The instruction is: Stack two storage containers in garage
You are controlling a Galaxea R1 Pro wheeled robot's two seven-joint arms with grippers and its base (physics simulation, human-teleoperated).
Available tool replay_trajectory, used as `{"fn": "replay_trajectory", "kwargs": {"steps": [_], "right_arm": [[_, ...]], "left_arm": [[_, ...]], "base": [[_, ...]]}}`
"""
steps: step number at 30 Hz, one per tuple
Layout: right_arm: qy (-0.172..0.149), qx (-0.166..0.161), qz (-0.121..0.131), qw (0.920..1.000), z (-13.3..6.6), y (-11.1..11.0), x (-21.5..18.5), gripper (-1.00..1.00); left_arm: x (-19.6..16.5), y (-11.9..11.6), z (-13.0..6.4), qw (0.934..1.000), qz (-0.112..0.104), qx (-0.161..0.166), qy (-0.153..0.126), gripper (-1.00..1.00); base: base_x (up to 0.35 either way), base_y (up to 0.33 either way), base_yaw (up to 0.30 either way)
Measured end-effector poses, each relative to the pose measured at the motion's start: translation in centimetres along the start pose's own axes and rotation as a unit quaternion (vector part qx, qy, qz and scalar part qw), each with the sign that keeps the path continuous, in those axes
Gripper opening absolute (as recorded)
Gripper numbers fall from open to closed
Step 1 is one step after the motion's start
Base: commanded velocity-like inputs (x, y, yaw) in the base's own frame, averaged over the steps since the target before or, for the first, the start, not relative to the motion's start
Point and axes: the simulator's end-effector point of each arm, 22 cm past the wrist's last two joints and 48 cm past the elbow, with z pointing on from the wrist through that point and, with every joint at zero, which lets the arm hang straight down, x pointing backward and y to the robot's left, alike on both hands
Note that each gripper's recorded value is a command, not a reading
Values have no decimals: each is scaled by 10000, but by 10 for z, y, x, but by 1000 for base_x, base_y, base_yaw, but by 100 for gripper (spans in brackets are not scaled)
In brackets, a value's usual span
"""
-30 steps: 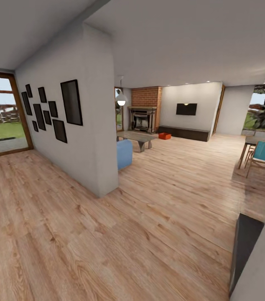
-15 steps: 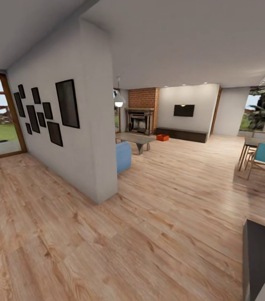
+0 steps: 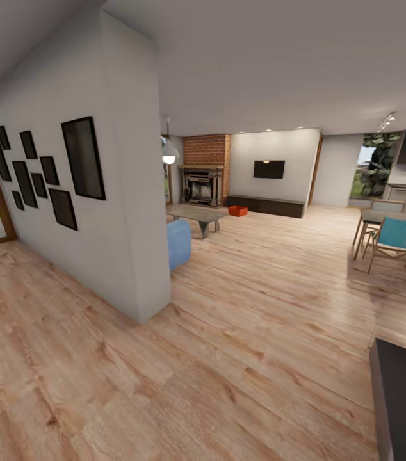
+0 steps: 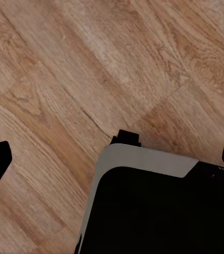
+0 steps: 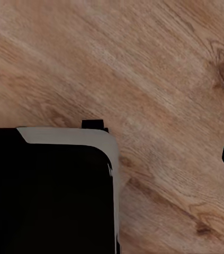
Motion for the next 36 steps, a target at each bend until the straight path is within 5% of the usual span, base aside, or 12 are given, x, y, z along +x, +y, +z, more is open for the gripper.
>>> {"fn": "replay_trajectory", "kwargs": {"steps": [36], "right_arm": [[-1,-8,-10,10000,0,0,0,100]], "left_arm": [[0,0,0,10000,7,1,2,100]], "base": [[318,105,-286]]}}
